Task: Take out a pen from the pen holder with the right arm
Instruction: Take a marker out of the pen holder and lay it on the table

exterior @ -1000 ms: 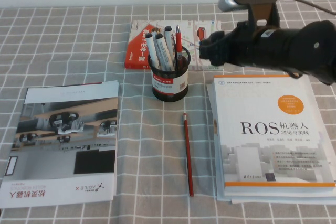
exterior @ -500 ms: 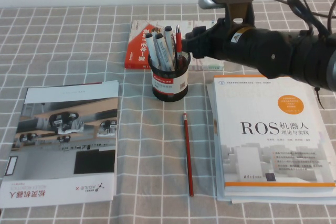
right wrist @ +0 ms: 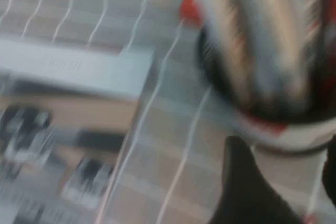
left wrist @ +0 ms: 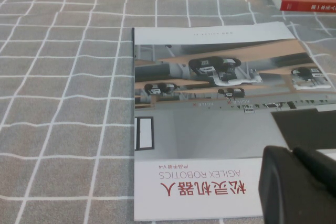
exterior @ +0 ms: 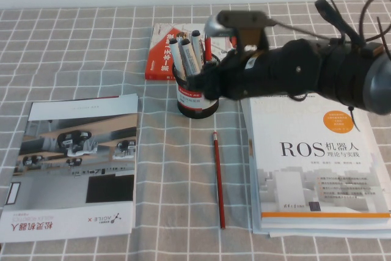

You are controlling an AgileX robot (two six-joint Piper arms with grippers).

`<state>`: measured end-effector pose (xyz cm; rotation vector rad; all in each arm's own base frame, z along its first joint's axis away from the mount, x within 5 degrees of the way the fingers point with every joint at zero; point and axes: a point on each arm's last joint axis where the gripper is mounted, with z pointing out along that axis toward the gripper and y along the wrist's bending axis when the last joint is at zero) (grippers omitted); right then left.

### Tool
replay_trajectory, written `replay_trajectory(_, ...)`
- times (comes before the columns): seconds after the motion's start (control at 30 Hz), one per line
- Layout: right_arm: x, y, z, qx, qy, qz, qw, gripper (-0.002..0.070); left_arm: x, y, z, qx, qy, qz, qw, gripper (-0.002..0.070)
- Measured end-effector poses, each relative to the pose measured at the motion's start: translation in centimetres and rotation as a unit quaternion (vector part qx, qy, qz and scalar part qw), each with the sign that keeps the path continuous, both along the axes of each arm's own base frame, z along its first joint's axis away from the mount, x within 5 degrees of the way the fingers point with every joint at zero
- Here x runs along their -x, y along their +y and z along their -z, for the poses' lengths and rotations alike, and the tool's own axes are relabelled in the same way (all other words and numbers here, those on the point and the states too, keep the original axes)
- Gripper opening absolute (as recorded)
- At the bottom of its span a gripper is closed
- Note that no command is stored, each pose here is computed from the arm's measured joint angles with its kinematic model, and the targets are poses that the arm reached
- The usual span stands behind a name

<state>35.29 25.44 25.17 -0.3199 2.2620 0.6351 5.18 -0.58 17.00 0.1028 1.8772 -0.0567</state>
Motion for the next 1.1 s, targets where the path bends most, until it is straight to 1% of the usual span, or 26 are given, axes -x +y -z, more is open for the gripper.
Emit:
replay_trajectory(0.07,0.9,0.8,0.0,0.007,0.025,-0.029,0.999,0.0279,0.0,0.0,0.0,0.0,0.0,0.0,1.0,-0.0003)
replay_trajectory(0.13,2.0,1.8,-0.1,0.012,0.053,-0.071,0.996,0.0278,0.0,0.0,0.0,0.0,0.0,0.0,1.0,-0.0003)
replay_trajectory(0.27,4.1,3.5,-0.5,-0.005,0.09,-0.164,0.982,0.0277,0.0,0.0,0.0,0.0,0.0,0.0,1.0,-0.0003)
replay_trajectory(0.33,4.6,4.0,-0.7,-0.012,0.085,-0.207,0.975,0.0277,0.0,0.0,0.0,0.0,0.0,0.0,1.0,-0.0003)
replay_trajectory(0.4,4.8,4.1,-0.7,0.008,0.051,-0.252,0.966,0.0276,0.0,0.0,0.0,0.0,0.0,0.0,1.0,-0.0003)
replay_trajectory(0.43,4.7,4.0,-0.8,0.019,0.03,-0.263,0.964,0.0276,0.0,0.0,0.0,0.0,0.0,0.0,1.0,-0.0003)
replay_trajectory(0.47,4.4,3.9,-0.8,0.03,0.009,-0.263,0.964,0.0276,0.0,0.0,0.0,0.0,0.0,0.0,1.0,-0.0003)
replay_trajectory(0.53,3.1,3.3,-1.0,0.049,-0.038,-0.234,0.97,0.0275,0.0,0.0,0.0,0.0,0.0,0.0,1.0,-0.0003)
replay_trajectory(0.67,0.1,1.2,-1.8,0.066,-0.113,-0.129,0.983,0.0275,0.0,0.0,0.0,0.0,0.0,0.0,1.0,-0.0003)
replay_trajectory(0.8,-1.8,-0.4,-2.5,0.052,-0.157,-0.05,0.985,0.0288,0.0,0.0,0.0,0.0,0.0,0.0,1.0,-0.0003)
replay_trajectory(0.93,-3.5,-1.1,-2.1,0.045,-0.196,-0.004,0.979,0.033,0.0,0.0,0.0,0.0,0.0,0.0,1.0,-0.0003)
replay_trajectory(1.0,-4.1,-1.2,-1.1,0.049,-0.198,0.004,0.979,0.036,0.0,0.0,0.0,0.0,0.0,0.0,1.0,-0.0003)
replay_trajectory(1.1,-4.6,-1.1,0.2,0.047,-0.187,0.013,0.981,0.038,0.0,0.0,0.0,0.0,0.0,0.0,1.0,-0.0003)
